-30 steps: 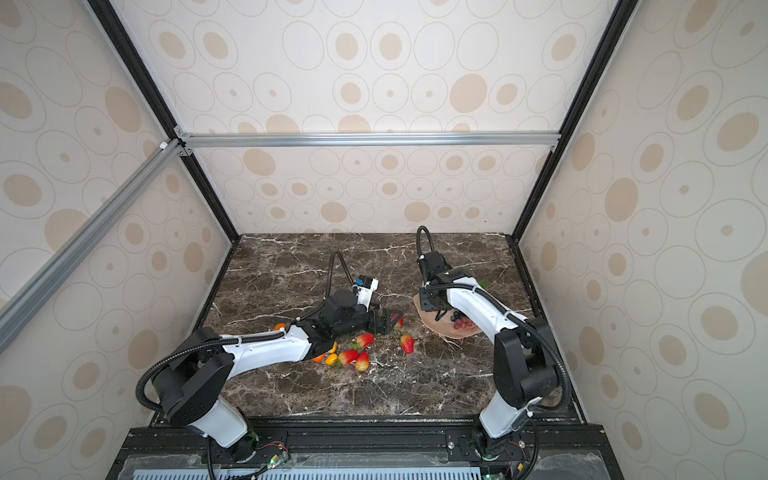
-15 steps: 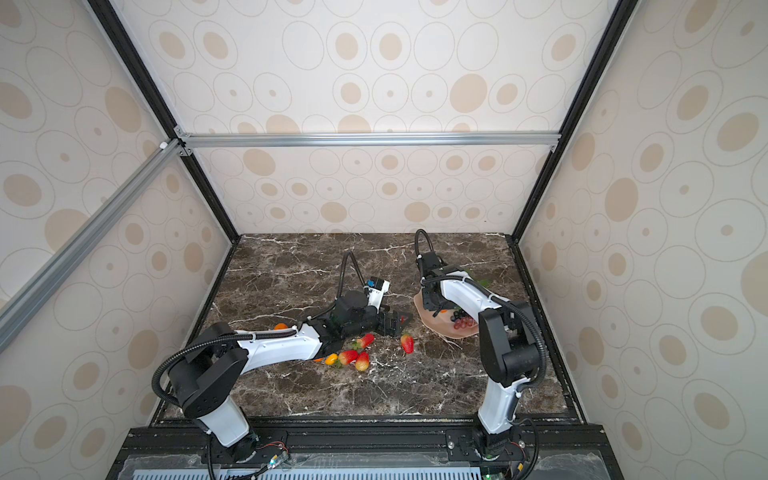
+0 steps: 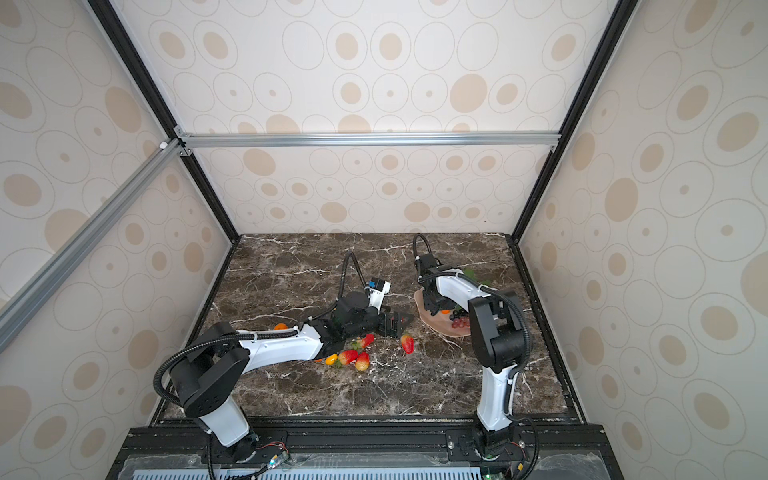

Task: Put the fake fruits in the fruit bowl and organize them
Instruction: 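Lower the orange fruit into the bowl beside the grapes and open the right gripper, then raise the right gripper and move it back over the fruit pile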

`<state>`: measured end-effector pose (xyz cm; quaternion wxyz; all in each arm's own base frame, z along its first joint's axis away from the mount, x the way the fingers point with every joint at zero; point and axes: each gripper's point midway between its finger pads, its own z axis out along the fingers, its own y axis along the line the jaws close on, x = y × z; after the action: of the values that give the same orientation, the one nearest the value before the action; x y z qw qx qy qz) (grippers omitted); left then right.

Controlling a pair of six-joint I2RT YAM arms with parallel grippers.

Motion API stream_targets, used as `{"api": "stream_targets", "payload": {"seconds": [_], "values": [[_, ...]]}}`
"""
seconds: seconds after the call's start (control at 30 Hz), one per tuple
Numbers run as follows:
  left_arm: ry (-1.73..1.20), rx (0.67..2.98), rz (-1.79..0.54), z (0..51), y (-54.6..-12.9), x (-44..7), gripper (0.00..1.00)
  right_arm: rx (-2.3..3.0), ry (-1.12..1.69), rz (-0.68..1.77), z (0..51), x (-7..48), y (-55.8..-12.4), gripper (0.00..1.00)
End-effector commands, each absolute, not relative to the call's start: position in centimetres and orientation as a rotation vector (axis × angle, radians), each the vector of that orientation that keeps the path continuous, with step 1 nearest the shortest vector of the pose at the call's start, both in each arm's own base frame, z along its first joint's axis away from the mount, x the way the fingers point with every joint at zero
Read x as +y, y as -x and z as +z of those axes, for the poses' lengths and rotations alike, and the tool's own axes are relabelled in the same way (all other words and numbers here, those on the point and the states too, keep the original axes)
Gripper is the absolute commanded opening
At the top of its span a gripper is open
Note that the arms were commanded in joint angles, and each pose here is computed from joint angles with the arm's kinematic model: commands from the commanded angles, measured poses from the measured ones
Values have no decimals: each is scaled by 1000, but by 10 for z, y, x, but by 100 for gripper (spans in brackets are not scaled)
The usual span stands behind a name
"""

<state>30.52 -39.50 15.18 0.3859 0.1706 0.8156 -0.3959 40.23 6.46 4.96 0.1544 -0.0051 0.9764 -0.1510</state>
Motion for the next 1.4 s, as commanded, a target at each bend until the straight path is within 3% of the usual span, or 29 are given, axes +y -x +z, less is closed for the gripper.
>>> {"api": "stream_targets", "payload": {"seconds": [0.0, 0.47, 0.93, 1.37], "values": [[-432, 2034, -1035, 168, -308, -404, 98, 2798, 4, -512, 48, 53, -407, 32], [-437, 2036, -1029, 168, -307, -403, 98, 2798, -12, -472, 52, 58, -409, 44], [-388, 1986, -912, 193, -311, -372, 98, 2690, -91, -336, 111, 62, -396, 48], [-219, 1992, -867, 194, -322, -296, 98, 2591, 145, -21, 147, 144, -377, 48]]}}
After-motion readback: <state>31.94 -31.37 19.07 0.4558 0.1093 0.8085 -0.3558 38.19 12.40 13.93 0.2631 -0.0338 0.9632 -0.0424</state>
